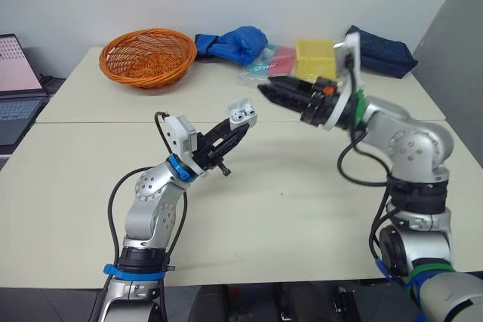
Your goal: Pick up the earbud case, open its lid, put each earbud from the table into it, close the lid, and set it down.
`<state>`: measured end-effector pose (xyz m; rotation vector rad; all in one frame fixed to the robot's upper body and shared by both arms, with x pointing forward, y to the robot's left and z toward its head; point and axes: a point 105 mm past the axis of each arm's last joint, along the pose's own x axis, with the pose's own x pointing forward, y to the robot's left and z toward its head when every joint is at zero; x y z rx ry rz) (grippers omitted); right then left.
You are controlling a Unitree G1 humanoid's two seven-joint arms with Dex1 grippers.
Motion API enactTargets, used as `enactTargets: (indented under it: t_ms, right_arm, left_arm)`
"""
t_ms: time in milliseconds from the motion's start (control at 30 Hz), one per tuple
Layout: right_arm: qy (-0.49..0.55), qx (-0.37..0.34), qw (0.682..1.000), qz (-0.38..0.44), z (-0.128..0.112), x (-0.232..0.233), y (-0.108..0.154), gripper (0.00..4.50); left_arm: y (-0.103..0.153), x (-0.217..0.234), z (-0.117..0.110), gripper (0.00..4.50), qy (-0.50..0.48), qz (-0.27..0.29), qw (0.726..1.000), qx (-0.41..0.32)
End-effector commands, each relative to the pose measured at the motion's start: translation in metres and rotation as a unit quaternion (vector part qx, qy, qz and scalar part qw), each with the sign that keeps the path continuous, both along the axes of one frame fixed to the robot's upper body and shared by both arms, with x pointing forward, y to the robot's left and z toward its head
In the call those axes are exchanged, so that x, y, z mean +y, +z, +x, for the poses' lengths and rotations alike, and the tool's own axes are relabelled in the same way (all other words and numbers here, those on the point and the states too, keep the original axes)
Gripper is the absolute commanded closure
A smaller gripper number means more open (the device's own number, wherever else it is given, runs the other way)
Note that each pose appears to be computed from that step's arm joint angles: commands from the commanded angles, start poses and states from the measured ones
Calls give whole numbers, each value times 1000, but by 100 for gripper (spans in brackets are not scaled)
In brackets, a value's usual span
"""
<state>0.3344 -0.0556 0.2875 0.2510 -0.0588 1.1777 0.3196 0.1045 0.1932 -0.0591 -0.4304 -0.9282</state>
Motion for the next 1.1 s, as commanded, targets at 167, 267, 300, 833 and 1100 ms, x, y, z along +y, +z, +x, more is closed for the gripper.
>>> enactTargets:
  t_ms: [167,267,300,833,1100]
  right_arm:
    - [-60,16,990,-128,51,-7,-27,298]
    - [-67,32,988,-139,61,-4,-34,412]
    - [-64,22,987,-143,62,-3,-35,446]
    - [117,-66,966,-222,0,44,-17,446]
    - [65,-142,957,-244,-2,37,-26,446]
  left_arm:
    - [11,-4,-3,375,-41,21,998,-36]
    - [11,-5,-4,375,-51,26,998,-37]
    - [11,-6,-3,375,-54,26,998,-36]
    - [8,-9,-8,375,-60,36,997,-32]
    - [7,-8,-7,375,-63,36,997,-18]
